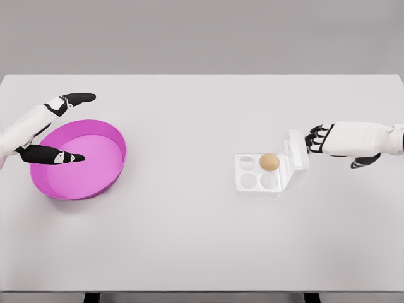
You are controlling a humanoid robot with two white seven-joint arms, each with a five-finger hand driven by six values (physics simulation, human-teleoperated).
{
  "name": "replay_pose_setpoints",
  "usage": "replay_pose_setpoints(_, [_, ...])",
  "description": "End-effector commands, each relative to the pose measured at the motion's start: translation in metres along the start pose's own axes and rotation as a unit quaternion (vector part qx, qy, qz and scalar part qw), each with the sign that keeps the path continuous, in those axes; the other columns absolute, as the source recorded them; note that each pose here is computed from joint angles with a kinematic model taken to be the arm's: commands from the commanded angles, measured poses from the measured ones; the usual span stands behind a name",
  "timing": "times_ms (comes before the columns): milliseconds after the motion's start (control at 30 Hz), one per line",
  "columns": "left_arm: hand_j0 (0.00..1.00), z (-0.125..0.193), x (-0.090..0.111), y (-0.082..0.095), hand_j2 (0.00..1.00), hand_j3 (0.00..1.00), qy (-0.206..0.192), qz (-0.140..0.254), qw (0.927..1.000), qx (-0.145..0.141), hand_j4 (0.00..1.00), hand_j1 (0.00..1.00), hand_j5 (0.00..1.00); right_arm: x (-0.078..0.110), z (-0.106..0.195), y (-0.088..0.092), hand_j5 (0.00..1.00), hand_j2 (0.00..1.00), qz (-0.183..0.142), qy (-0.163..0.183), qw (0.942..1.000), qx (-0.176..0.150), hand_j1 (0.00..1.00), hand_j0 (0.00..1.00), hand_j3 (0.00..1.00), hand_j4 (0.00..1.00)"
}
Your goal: Pack egg into the box and close the box lid
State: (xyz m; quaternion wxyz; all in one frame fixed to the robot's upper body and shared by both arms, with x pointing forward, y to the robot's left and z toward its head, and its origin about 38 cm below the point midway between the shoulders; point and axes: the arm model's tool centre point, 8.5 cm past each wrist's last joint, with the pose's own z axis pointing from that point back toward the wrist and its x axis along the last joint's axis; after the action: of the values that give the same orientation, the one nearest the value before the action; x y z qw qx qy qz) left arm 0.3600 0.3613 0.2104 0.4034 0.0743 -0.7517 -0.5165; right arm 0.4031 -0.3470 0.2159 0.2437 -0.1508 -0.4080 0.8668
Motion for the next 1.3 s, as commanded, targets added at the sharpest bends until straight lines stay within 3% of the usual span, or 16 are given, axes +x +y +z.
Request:
replay_pose_setpoints(0, [1.00, 0.000, 0.000, 0.001, 1.00, 1.00, 0.000, 0.003, 1.0000, 0.002, 1.00, 1.00, 1.00, 0.001, 0.000, -0.002, 1.00, 1.00, 0.000, -0.002, 1.0000, -0.003, 1.00, 1.00, 1.00, 1.00])
replay_pose_setpoints(800, [1.00, 0.000, 0.000, 0.000, 1.00, 1.00, -0.001, 0.003, 1.0000, 0.002, 1.00, 1.00, 1.00, 0.017, -0.008, -0.025, 1.00, 1.00, 0.032, -0.026, 0.9991, -0.009, 1.00, 1.00, 1.00, 1.00])
replay_pose_setpoints(933, [1.00, 0.000, 0.000, 0.000, 1.00, 1.00, -0.001, 0.003, 1.0000, 0.002, 1.00, 1.00, 1.00, -0.006, 0.007, -0.035, 1.00, 1.00, 0.025, 0.008, 0.9994, -0.020, 1.00, 1.00, 1.00, 1.00])
replay_pose_setpoints(967, [1.00, 0.000, 0.000, 0.000, 1.00, 1.00, -0.001, 0.003, 1.0000, 0.002, 1.00, 1.00, 1.00, -0.026, 0.015, -0.031, 1.00, 1.00, -0.004, 0.033, 0.9991, -0.025, 1.00, 1.00, 1.00, 1.00])
replay_pose_setpoints(1033, [1.00, 0.000, 0.000, 0.000, 1.00, 1.00, -0.001, 0.003, 1.0000, 0.002, 1.00, 1.00, 1.00, -0.047, 0.015, -0.022, 1.00, 1.00, -0.047, 0.052, 0.9970, -0.033, 1.00, 1.00, 1.00, 1.00])
replay_pose_setpoints(1267, [1.00, 0.000, 0.000, 0.000, 1.00, 1.00, -0.001, 0.004, 1.0000, 0.002, 1.00, 1.00, 1.00, -0.065, -0.004, -0.011, 1.00, 1.00, -0.082, 0.066, 0.9940, -0.031, 1.00, 1.00, 1.00, 1.00])
